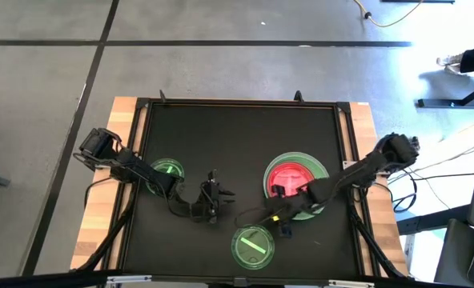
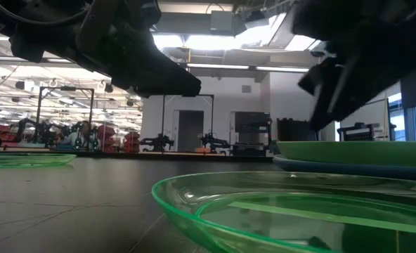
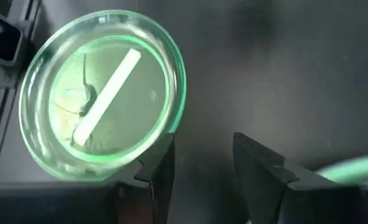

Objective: Stack plastic plates
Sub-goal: Stack the bottom green transparent plate on top of the red transparent plate

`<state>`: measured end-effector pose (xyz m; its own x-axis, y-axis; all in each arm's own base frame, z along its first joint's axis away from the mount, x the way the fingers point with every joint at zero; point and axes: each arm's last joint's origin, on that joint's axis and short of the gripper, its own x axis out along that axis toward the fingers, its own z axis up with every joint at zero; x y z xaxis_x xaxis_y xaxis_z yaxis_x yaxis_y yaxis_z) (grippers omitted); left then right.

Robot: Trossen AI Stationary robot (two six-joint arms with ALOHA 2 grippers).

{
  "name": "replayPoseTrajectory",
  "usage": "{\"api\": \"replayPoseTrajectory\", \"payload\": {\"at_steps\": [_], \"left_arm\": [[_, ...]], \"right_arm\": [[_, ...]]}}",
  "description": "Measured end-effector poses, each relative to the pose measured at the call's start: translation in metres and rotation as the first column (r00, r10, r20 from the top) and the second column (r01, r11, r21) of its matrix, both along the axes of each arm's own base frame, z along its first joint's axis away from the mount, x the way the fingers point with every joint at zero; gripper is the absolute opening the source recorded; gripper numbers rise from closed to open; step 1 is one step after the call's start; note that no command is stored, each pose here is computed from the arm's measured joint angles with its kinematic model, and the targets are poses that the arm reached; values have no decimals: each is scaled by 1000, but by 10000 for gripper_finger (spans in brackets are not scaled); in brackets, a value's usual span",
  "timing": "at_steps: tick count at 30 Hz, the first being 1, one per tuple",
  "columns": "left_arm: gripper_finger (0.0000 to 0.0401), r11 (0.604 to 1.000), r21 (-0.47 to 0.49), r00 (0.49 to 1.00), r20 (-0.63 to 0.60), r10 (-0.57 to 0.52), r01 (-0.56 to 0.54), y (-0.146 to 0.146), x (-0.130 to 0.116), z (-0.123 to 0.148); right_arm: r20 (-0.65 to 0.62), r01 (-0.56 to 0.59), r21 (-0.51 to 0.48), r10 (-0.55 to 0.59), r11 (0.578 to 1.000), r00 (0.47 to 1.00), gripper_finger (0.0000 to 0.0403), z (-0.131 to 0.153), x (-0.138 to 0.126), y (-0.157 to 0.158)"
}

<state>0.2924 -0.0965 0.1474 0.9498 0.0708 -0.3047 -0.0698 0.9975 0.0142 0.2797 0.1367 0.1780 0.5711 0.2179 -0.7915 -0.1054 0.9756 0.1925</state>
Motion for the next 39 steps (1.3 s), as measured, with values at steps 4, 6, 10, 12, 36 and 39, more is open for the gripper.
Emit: {"api": "replayPoseTrajectory", "payload": {"at_steps": [4, 6, 10, 12, 36, 39], "left_arm": [[95, 1000, -1, 1000, 2, 4, -4, 1, 0, 0], [95, 1000, -1, 1000, 2, 5, -5, 1, 1, 0], [95, 1000, -3, 1000, -2, 6, -6, 1, 0, 0], [95, 1000, -3, 1000, -2, 6, -6, 1, 0, 0], [95, 1000, -4, 1000, -4, 3, -3, 1, 0, 0], [95, 1000, -4, 1000, -4, 3, -3, 1, 0, 0]], "right_arm": [[-19, -16, 13, 16, 1000, 1000, 154, -5, 19, 9], [-25, -27, 19, 28, 999, 999, 154, -8, 27, 14], [-35, -41, 36, 42, 999, 998, 154, -11, 38, 19], [-51, -36, 46, 38, 998, 998, 154, -14, 41, 19], [-144, -58, 149, 79, 987, 986, 58, -44, 52, 13], [-141, -58, 145, 79, 988, 987, 12, -44, 53, 11]]}}
